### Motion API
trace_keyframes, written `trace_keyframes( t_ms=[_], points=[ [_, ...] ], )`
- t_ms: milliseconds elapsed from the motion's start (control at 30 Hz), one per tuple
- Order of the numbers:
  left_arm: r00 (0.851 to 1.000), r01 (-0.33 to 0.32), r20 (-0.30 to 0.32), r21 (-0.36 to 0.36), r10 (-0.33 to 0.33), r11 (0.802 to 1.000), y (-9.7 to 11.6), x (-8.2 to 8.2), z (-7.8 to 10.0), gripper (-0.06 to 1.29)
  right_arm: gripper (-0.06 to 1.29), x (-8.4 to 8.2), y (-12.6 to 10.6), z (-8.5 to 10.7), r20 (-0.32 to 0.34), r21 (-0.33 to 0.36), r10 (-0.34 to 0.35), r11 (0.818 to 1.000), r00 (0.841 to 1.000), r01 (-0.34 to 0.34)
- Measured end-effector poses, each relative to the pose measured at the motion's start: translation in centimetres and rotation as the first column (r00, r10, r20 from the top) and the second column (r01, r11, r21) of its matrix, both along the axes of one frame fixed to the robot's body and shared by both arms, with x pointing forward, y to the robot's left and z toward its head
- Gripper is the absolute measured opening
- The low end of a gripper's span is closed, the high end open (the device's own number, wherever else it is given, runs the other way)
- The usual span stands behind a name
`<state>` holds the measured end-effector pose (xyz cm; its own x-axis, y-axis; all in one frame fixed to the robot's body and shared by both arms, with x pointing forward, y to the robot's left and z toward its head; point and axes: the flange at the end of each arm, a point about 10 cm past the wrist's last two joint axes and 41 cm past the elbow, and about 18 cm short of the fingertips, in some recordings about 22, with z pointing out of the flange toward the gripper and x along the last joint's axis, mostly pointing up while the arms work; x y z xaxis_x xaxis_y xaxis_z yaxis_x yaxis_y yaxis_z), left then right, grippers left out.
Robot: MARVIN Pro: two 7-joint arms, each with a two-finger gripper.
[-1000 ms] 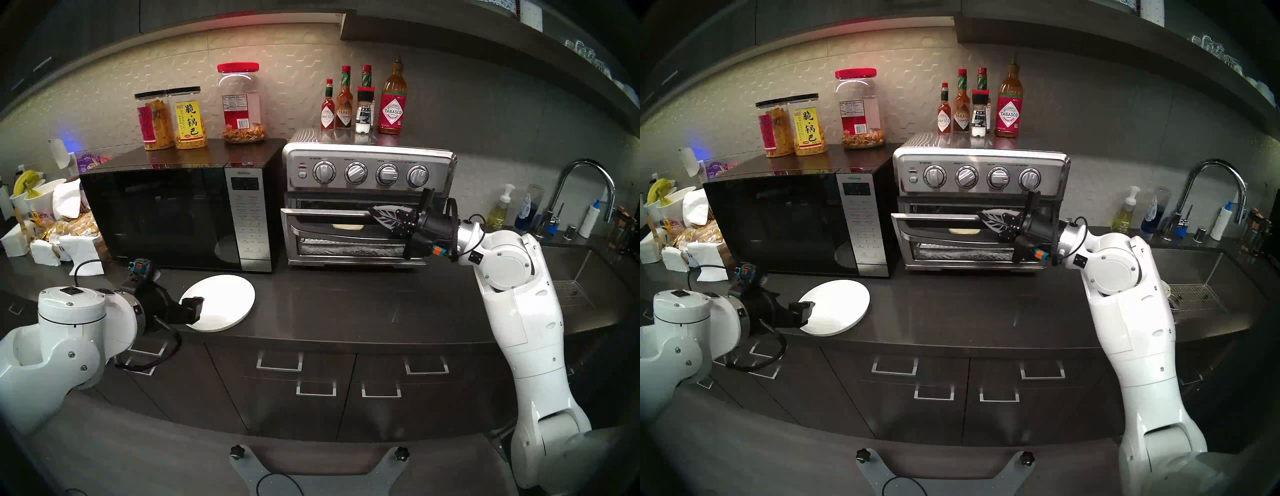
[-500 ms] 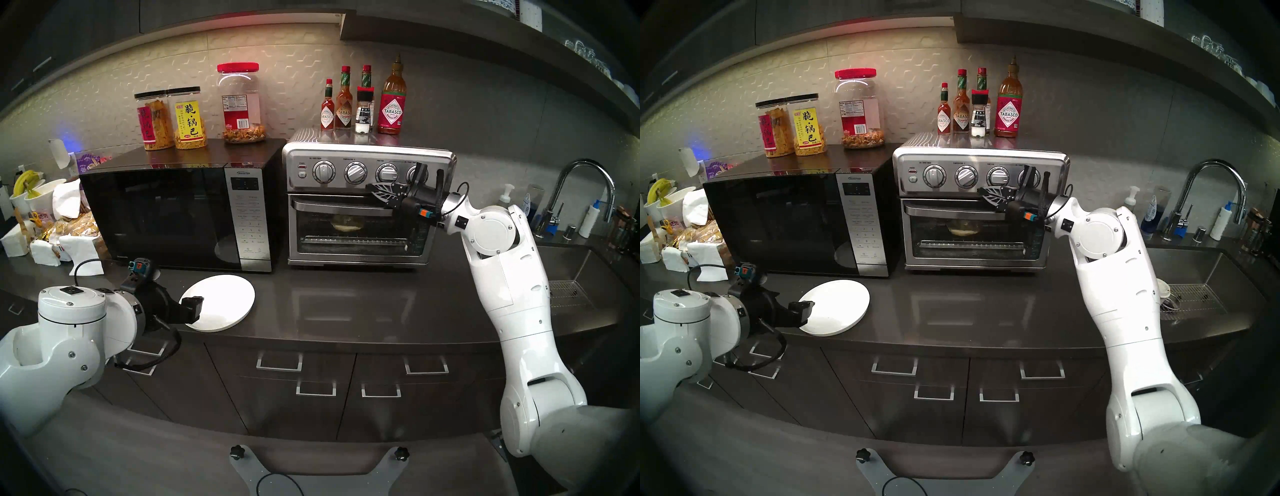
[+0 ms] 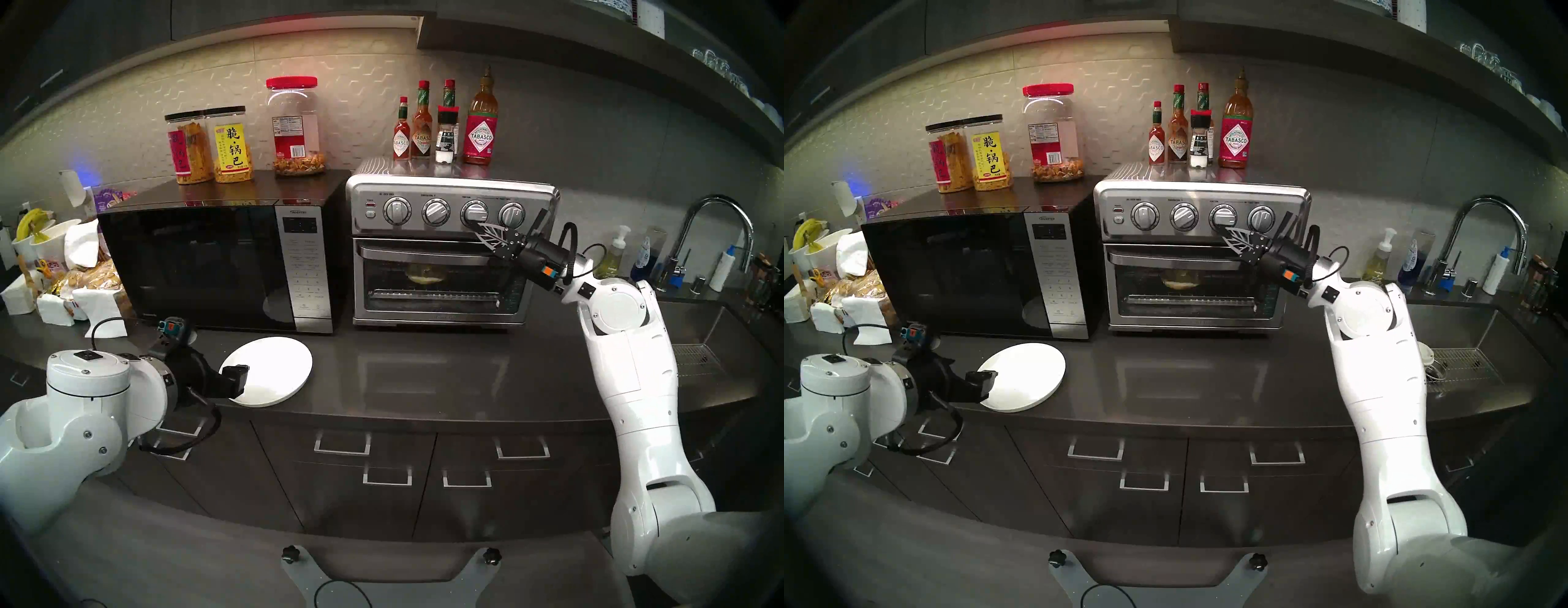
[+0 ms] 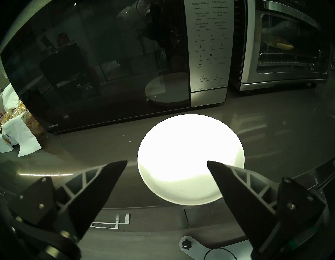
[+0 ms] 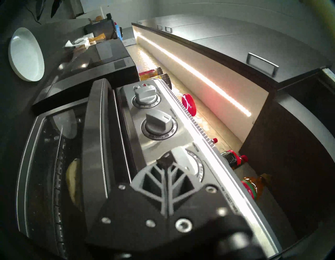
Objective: Open the oven and place the bagel inside on the rack
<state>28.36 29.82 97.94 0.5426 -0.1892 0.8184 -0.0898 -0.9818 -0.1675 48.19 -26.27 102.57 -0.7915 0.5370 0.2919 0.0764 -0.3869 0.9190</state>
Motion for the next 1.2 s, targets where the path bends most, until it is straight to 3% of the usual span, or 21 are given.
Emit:
trace_keyframes(
  t_ms=[333, 567, 767, 933, 1200],
  points=[
    [1.000, 0.002, -0.002, 0.001, -0.002, 1.000, 0.0, 0.0, 0.0, 1.24, -0.03, -3.3, -1.8, -1.1, 0.051, 0.127, -0.004, 0.992, 0.999, -0.002],
    [1.000, 0.002, -0.002, 0.001, -0.002, 1.000, 0.0, 0.0, 0.0, 1.24, -0.03, -5.6, -2.5, -2.9, 0.054, 0.224, -0.022, 0.974, 0.998, 0.010],
    [1.000, 0.002, -0.002, 0.001, -0.002, 1.000, 0.0, 0.0, 0.1, 1.24, -0.03, -7.4, -2.6, -5.0, 0.017, 0.308, -0.043, 0.951, 0.999, 0.035],
    [1.000, 0.002, -0.002, 0.000, -0.002, 1.000, 0.0, 0.0, 0.1, 1.24, -0.03, -8.8, -2.5, -6.0, -0.059, 0.370, -0.067, 0.925, 0.996, 0.084],
    [1.000, 0.003, -0.002, -0.001, -0.003, 1.000, 0.1, 0.0, 0.1, 1.24, -0.03, -10.7, -2.3, -6.4, -0.186, 0.397, -0.093, 0.904, 0.978, 0.161]
  ],
)
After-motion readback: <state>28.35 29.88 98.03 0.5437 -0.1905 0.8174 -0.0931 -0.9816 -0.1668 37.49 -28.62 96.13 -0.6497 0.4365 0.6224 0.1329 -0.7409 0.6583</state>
